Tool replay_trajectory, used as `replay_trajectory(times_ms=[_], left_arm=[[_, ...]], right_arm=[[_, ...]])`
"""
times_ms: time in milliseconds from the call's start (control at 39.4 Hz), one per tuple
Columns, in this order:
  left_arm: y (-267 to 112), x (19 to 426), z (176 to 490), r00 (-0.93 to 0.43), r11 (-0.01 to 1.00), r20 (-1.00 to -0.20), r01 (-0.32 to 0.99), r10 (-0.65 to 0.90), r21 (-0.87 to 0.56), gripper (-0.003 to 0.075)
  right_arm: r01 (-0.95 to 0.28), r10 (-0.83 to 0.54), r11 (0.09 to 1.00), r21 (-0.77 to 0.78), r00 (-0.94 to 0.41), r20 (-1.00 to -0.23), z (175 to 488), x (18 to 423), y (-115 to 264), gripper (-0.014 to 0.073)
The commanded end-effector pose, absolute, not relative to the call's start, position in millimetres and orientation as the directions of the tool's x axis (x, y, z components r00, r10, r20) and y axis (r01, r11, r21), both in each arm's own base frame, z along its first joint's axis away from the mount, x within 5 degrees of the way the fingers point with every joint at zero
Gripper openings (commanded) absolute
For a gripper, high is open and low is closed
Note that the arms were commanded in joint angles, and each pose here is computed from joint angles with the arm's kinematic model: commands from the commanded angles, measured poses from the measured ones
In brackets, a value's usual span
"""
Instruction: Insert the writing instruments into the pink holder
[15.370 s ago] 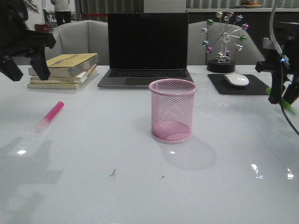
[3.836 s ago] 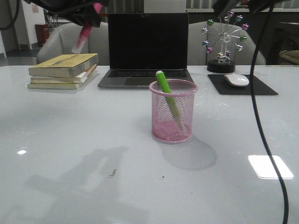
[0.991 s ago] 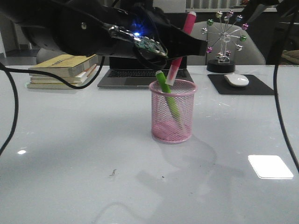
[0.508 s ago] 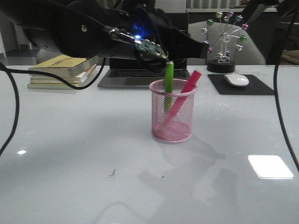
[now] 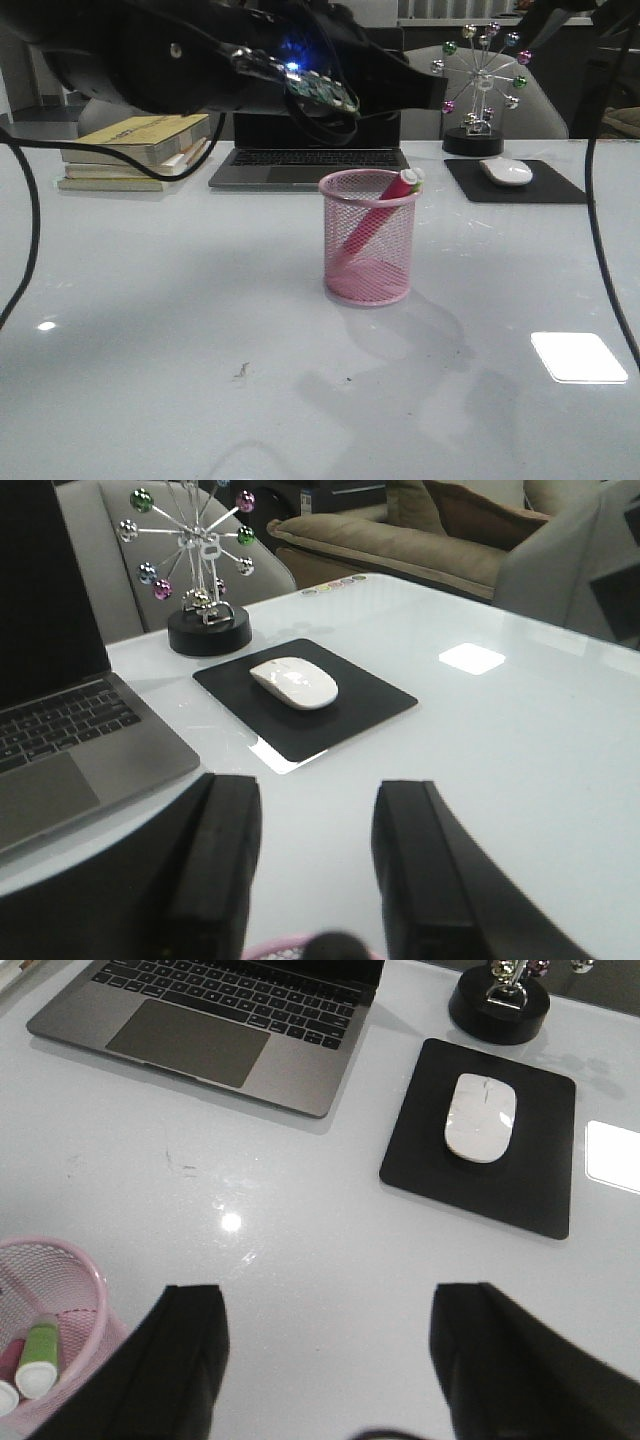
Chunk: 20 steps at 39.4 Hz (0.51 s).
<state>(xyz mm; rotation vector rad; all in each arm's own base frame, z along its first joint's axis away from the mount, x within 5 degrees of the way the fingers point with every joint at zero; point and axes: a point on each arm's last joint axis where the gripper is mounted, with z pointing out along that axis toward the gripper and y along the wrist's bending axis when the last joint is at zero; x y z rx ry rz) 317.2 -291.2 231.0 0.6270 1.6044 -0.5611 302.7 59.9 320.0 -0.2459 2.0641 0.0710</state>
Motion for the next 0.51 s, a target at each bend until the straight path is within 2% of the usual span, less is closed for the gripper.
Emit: replay_trajectory(times_ms=[0,229,483], left_arm=[[-278.7,316.6,286.6,0.057,0.747,-0.996,0.665,-0.069,-0.014,0.0353],[-249.8,319.0,321.0,0.096,0.783,-0.991,0.621,-0.091,-0.011,0.0353],[-183.3,321.3,356.4,-0.036,0.868,-0.999,0.497,0.008,-0.011,0.0353]], right_arm=[[-0.202,-0.139,0.976,-0.076,-0.318,-0.938,353.3,299.5,57.7,0.0542],[-0.202,-0.137,0.976,-0.076,-0.306,-0.942,355.8,298.8,57.6,0.0542],[-0.196,-0.128,0.977,-0.084,-0.222,-0.967,381.2,278.2,53.5,0.0542]])
